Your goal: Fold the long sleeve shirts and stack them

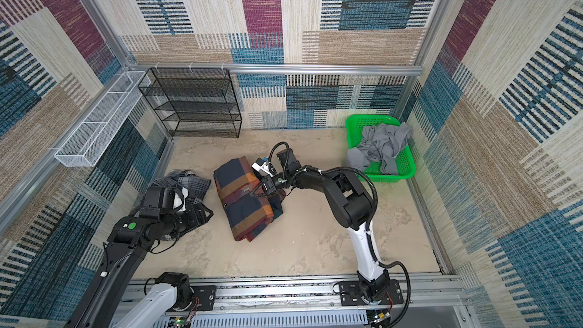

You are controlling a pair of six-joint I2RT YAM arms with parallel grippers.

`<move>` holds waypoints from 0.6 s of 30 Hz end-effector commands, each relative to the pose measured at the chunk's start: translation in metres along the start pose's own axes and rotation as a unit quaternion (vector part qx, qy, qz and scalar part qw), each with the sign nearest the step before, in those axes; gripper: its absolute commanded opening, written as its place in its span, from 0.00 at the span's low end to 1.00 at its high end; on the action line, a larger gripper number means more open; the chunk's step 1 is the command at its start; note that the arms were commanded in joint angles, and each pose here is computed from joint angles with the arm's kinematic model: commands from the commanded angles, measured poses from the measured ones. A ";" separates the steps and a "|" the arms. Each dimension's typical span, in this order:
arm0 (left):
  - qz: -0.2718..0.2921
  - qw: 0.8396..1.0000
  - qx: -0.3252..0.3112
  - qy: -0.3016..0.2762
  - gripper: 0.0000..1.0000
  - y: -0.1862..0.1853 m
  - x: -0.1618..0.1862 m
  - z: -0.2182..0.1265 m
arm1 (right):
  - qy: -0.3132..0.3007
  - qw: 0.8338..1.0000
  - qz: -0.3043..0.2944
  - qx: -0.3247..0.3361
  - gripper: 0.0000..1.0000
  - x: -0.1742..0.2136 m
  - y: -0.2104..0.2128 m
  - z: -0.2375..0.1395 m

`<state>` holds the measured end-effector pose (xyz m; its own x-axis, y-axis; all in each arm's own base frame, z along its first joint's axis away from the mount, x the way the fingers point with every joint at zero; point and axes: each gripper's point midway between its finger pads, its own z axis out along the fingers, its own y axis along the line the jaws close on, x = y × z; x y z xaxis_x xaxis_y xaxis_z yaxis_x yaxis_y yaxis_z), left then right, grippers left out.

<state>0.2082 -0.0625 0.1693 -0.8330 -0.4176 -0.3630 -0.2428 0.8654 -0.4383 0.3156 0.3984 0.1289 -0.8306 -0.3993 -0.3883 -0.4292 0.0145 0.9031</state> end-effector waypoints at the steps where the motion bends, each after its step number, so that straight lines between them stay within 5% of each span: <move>1: -0.005 1.000 0.007 0.001 0.76 -0.005 -0.005 0.005 | -0.004 1.000 0.020 0.006 0.00 -0.002 -0.019 -0.002; 13: -0.031 0.999 0.009 0.030 0.72 -0.055 -0.087 0.075 | -0.027 0.997 0.063 0.028 0.00 -0.001 -0.070 -0.016; 18: 0.032 0.998 -0.062 0.005 0.72 -0.081 -0.116 0.109 | -0.033 0.996 0.069 0.036 0.00 -0.003 -0.076 -0.016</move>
<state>0.3569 -0.1176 0.1580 -0.8762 -0.3728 -0.3053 -0.2415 0.8881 -0.3911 0.3497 0.3809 0.0649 -0.9016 -0.3461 -0.2594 -0.3180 0.1241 0.9399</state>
